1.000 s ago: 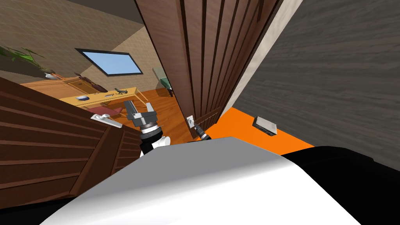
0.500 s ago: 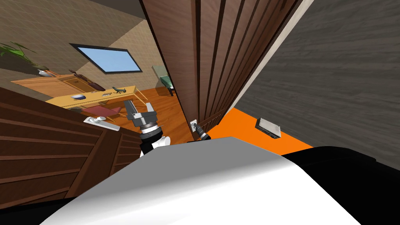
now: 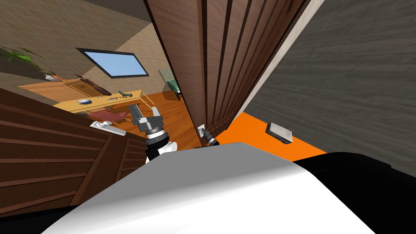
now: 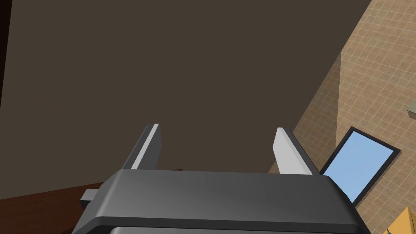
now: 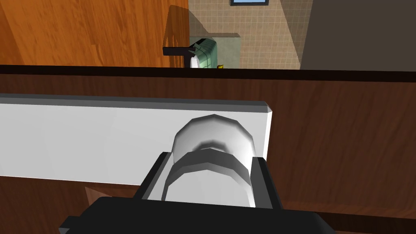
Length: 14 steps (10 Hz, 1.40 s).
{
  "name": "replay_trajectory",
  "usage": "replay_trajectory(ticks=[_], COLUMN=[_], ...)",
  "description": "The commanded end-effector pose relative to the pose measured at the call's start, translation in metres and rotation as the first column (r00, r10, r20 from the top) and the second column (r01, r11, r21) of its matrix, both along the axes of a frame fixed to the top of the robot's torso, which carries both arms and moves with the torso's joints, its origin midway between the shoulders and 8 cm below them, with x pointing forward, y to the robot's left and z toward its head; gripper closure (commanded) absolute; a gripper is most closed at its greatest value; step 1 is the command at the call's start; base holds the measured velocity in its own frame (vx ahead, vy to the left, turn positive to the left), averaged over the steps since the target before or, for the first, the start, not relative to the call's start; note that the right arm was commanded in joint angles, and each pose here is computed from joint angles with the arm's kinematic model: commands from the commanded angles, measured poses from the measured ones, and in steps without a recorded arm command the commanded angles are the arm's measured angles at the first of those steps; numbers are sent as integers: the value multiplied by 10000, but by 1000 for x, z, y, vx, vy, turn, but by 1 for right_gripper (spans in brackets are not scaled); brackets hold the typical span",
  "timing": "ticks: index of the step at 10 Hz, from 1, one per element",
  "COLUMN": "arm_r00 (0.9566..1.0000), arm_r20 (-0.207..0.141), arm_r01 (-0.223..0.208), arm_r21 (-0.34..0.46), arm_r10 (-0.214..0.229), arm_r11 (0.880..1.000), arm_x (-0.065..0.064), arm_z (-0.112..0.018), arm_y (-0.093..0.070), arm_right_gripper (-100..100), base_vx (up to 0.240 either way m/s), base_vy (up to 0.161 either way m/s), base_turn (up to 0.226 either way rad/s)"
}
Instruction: Push the door open
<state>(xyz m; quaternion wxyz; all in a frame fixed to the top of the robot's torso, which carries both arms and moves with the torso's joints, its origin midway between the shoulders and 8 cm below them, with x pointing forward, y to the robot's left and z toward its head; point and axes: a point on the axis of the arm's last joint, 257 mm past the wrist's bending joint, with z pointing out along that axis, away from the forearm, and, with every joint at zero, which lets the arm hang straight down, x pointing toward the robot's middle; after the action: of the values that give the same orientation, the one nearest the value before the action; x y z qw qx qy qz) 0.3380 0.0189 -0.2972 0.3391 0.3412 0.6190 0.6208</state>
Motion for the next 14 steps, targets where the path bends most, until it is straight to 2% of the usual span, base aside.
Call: replay_trajectory(ticks=[1, 4, 8, 10, 11, 14], arm_r00=[9999, 9992, 9957, 9923, 9892, 9834], arm_r20=[8, 24, 65, 89, 105, 125], arm_r01=[152, 396, 924, 1242, 1466, 1814], arm_r21=[-84, -196, -372, -438, -470, -491], arm_r10=[-152, -395, -922, -1239, -1463, -1810], arm_r11=[9998, 9990, 9950, 9913, 9881, 9822], arm_x=[6, 15, 33, 44, 51, 62], arm_z=[-2, -4, -7, -8, -8, -8], arm_y=[-7, -19, -42, -56, -65, -78], arm_right_gripper=[100, 100, 100, 100, 100, 100], base_vx=[64, 126, 139, 131, 139, 108], base_vy=[94, 157, 151, 174, 162, 135], base_turn=[-75, -74, -83, -102, -112, -77])
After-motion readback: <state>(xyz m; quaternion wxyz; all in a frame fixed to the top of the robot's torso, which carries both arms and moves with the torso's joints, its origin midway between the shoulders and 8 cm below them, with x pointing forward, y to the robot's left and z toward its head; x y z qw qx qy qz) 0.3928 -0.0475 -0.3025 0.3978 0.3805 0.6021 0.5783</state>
